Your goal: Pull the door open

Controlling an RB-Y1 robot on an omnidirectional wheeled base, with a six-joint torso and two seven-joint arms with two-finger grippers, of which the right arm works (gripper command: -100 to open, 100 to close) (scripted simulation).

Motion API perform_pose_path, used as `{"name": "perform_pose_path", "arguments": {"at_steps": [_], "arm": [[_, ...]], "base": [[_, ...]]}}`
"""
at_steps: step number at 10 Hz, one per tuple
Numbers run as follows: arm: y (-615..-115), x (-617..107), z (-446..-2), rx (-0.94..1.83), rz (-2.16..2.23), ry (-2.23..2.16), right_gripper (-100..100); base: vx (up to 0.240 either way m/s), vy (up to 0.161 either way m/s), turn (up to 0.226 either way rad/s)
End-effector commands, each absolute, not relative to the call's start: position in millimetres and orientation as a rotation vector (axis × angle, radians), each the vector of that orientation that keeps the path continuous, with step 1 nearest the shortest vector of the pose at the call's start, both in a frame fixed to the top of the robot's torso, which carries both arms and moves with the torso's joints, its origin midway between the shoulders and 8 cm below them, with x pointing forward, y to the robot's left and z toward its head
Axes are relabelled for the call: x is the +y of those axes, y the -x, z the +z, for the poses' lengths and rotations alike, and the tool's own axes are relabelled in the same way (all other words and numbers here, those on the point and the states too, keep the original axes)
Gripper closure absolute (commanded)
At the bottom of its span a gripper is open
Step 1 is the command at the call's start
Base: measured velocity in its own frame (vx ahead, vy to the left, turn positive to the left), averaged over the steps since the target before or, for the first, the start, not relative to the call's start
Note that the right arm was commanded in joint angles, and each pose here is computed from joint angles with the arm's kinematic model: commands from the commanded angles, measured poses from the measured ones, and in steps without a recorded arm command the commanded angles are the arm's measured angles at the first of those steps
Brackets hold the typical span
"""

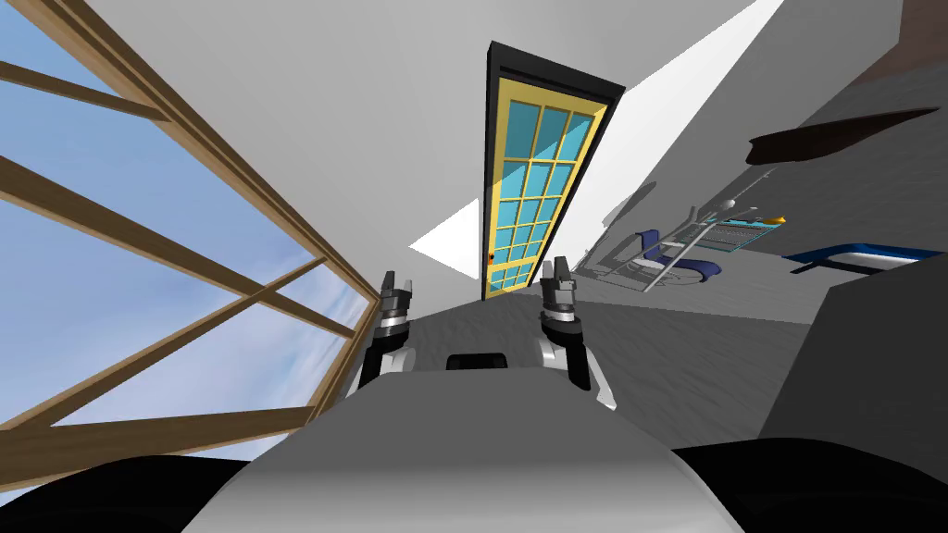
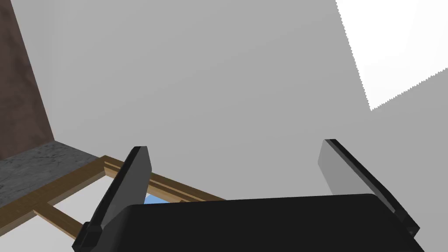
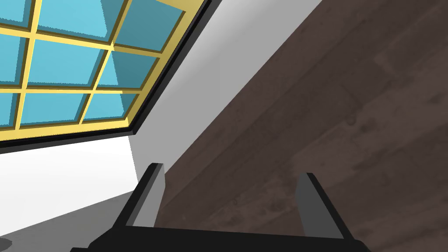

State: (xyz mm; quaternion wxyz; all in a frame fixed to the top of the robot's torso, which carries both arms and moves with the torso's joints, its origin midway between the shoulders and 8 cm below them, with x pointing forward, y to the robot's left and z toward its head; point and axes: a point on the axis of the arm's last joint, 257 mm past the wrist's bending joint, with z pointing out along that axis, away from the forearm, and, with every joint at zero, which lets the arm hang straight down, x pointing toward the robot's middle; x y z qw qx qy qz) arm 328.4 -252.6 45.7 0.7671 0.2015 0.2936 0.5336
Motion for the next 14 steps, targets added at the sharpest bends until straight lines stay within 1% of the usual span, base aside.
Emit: {"name": "perform_pose_path", "arguments": {"at_steps": [1, 9, 14], "arm": [[-329, -253, 44, 0.639, 1.164, -0.441, -100], [-332, -254, 38, 0.645, 1.192, -0.457, -100], [-336, -256, 30, 0.649, 1.225, -0.481, -100]], "base": [[-0.086, -0.047, 0.083], [-0.159, -0.108, 0.079], [-0.031, -0.194, 0.072]]}}
